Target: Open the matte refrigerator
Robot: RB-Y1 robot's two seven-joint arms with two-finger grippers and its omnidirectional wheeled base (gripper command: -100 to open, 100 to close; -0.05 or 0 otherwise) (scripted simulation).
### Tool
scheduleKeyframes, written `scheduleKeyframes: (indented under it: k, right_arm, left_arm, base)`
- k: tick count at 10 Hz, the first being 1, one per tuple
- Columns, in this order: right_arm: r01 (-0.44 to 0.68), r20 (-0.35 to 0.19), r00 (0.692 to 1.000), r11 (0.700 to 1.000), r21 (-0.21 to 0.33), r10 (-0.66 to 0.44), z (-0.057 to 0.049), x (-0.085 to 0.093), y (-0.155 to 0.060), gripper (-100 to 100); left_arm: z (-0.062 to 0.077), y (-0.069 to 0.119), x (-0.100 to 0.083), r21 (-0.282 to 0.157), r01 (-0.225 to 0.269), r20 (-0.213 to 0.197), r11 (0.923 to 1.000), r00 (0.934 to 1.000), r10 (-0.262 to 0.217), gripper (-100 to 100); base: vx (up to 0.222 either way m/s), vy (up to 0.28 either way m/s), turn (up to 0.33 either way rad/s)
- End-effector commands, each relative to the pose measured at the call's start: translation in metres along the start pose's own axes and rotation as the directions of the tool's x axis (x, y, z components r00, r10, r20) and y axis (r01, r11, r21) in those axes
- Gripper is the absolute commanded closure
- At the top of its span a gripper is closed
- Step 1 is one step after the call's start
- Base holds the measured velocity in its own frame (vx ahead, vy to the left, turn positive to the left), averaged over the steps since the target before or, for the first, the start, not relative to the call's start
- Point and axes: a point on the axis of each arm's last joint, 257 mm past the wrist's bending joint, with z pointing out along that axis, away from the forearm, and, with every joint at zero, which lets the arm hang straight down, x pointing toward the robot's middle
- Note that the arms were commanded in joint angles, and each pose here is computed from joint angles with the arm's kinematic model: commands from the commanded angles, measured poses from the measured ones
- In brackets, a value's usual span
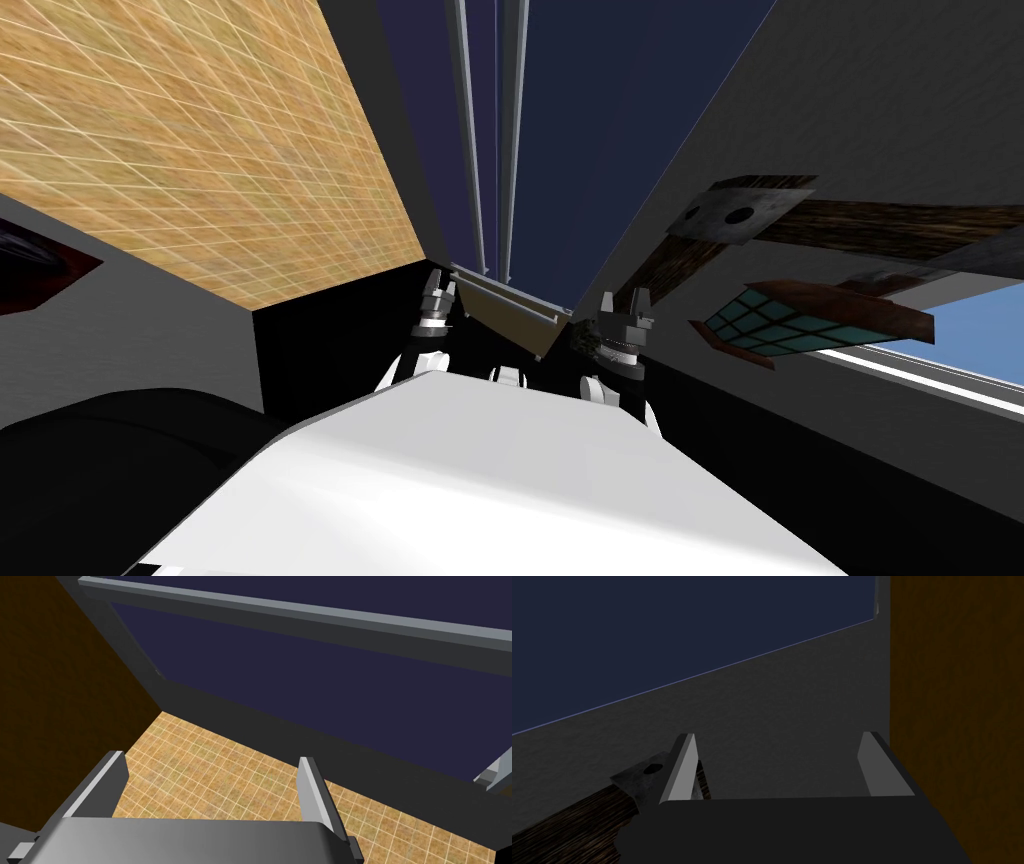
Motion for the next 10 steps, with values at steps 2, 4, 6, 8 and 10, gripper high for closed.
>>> scheduleKeyframes:
  k: [2,4,6,8,10]
  right_arm:
    - [0.0,0.0,1.0,1.0,0.0,0.0,0.0,0.0,0.0,0]
    - [0.0,0.0,1.0,1.0,0.0,0.0,0.0,0.0,0.0,0]
    - [0.0,0.0,1.0,1.0,0.0,0.0,0.0,0.0,0.0,0]
    - [0.0,0.0,1.0,1.0,0.0,0.0,0.0,0.0,0.0,0]
    - [0.0,0.0,1.0,1.0,0.0,0.0,0.0,0.0,0.0,0]
  left_arm:
    - [-0.006,0.024,-0.002,-0.027,-0.044,-0.054,0.9987,0.9977,0.042,-100]
    - [-0.01,0.039,-0.006,-0.04,-0.064,-0.069,0.9971,0.9957,0.062,-100]
    - [-0.013,0.051,-0.01,-0.054,-0.074,-0.073,0.9958,0.9949,0.07,-100]
    - [-0.017,0.065,-0.017,-0.061,-0.091,-0.076,0.994,0.9934,0.086,-100]
    - [-0.023,0.079,-0.022,-0.081,-0.1,-0.076,0.9917,0.9927,0.094,-100]
  base:
    - [0.027,-0.1,0.004]
    - [0.04,-0.122,0.005]
    - [0.045,-0.112,0.005]
    - [0.027,-0.102,0.003]
    - [0.025,-0.086,0.004]
